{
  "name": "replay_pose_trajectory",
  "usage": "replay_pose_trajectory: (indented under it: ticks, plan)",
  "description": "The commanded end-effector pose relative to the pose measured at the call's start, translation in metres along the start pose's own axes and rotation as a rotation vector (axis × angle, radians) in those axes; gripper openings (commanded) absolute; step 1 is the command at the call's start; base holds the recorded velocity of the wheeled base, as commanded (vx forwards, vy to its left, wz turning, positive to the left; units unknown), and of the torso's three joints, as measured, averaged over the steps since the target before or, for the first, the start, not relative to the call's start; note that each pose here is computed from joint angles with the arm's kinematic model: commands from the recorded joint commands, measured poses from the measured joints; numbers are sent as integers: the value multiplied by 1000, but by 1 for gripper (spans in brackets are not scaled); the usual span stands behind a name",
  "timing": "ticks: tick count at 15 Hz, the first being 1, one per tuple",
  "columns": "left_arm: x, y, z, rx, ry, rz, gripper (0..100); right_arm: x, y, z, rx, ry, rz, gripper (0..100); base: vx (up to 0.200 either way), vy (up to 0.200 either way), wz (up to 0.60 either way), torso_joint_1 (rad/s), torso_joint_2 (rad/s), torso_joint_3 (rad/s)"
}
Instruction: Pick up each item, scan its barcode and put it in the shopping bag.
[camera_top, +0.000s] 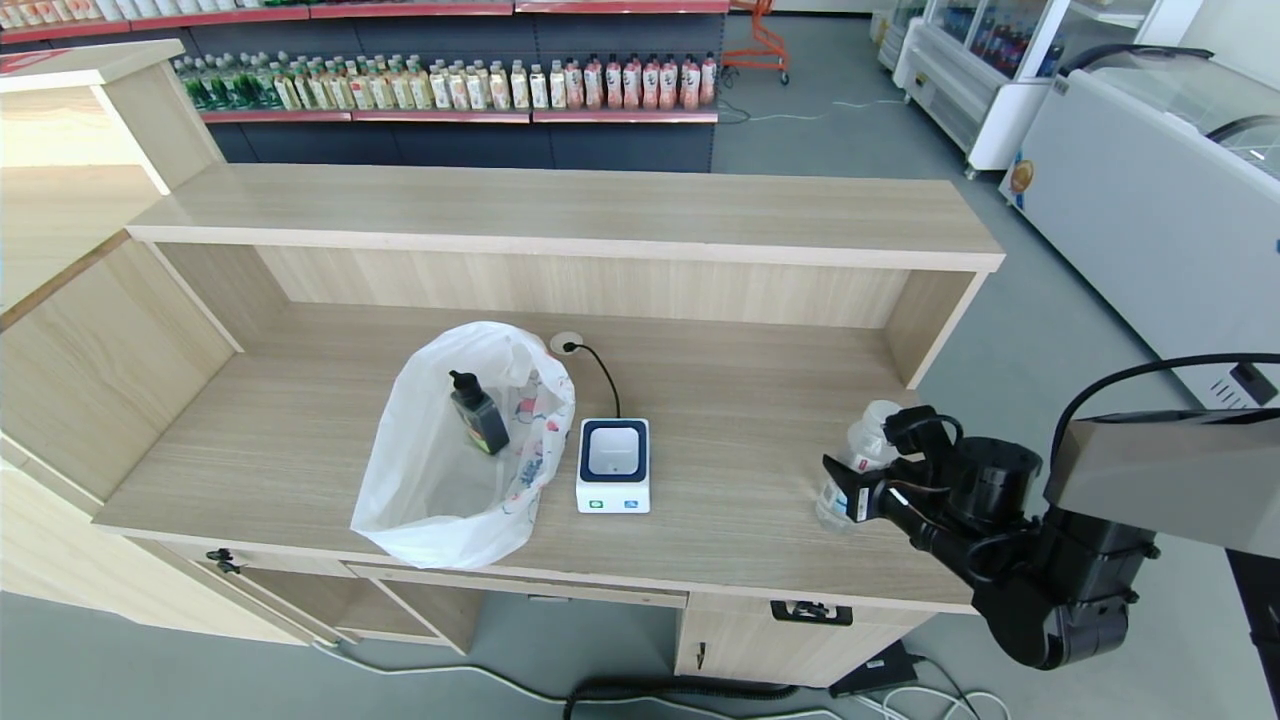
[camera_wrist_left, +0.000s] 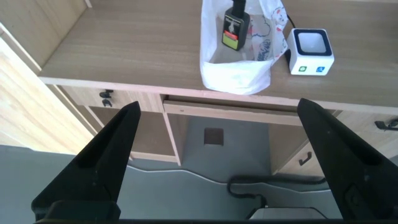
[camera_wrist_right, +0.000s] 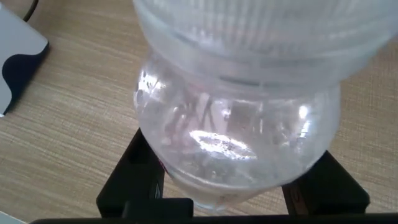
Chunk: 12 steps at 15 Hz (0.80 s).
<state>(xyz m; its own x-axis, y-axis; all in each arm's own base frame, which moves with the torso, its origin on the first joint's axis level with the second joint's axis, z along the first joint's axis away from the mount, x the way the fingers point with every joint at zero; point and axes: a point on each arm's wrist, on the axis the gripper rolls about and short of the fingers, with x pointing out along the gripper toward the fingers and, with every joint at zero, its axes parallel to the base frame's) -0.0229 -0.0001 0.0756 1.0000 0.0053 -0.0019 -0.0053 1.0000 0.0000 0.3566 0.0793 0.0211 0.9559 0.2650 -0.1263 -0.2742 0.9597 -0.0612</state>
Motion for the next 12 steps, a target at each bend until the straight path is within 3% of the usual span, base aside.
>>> replay_pose_trajectory:
  ticks: [1, 5, 8, 10, 12]
  plan:
    - [0, 0, 0, 0, 0, 1, 100, 0, 2, 5, -2, -17, 5, 0, 0, 0, 0, 0, 0, 0]
    - [0, 0, 0, 0, 0, 1, 100, -4, 6, 8, -5, -16, 14, 0, 0, 0, 0, 0, 0, 0]
    - [0, 0, 0, 0, 0, 1, 100, -13, 1, 44, 38, -58, 49, 0, 0, 0, 0, 0, 0, 0]
    - [0, 0, 0, 0, 0, 1, 100, -51, 5, 109, 277, -67, 303, 0, 0, 0, 0, 0, 0, 0]
    - [0, 0, 0, 0, 0, 1, 100, -80, 12, 133, 362, -17, 478, 0, 0, 0, 0, 0, 0, 0]
